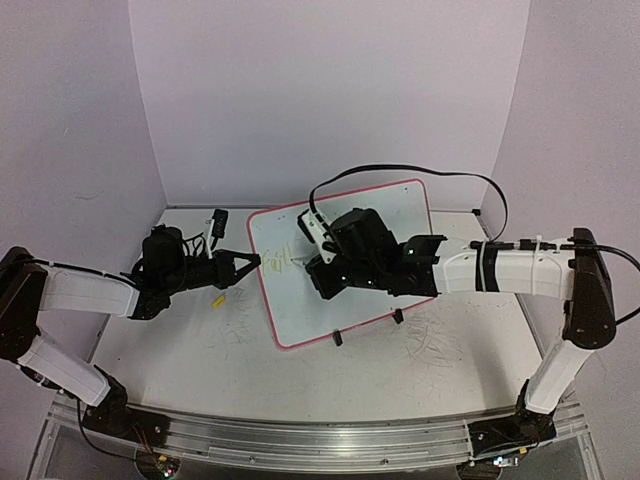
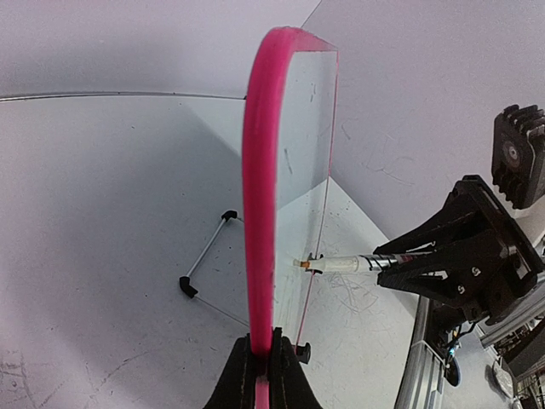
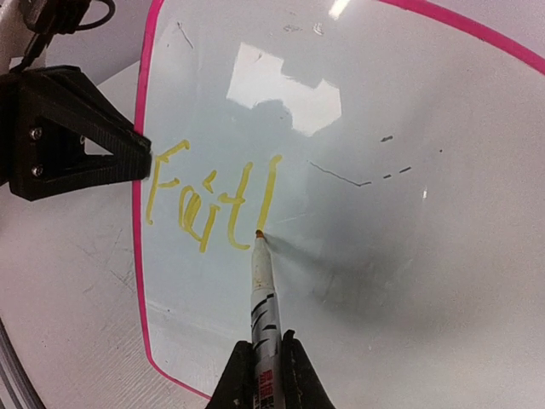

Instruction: Write a sentence on the whiteboard

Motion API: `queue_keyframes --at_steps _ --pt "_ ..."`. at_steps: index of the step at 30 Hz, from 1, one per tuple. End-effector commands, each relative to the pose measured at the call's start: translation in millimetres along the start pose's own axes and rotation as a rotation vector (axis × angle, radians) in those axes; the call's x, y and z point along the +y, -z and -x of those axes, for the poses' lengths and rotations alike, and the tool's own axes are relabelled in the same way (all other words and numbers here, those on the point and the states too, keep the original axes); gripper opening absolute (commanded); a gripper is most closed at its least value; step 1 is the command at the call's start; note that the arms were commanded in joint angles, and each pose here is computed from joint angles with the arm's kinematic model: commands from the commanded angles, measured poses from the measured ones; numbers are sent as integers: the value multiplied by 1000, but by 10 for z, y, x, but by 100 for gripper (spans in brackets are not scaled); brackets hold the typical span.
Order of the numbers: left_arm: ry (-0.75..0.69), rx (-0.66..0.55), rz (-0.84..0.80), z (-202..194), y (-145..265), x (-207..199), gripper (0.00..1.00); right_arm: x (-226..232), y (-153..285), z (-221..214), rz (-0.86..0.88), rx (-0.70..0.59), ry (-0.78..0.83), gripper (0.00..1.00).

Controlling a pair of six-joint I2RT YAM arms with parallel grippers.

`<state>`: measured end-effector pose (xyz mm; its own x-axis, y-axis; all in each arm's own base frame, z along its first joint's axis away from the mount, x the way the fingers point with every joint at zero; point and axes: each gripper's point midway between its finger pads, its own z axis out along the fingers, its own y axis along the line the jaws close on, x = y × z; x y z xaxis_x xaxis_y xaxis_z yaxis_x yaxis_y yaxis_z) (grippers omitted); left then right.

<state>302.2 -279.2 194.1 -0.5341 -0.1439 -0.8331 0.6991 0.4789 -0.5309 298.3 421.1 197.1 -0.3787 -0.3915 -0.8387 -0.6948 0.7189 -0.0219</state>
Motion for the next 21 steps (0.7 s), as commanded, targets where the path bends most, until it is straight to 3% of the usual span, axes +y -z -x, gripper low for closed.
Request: queue_keyframes --at_steps 1,21 --pt "-59 -56 -59 215 45 -192 0 -59 71 -49 -15 15 -22 0" --pt "-58 -59 -59 223 55 -201 0 -48 106 33 -22 -1 -23 0"
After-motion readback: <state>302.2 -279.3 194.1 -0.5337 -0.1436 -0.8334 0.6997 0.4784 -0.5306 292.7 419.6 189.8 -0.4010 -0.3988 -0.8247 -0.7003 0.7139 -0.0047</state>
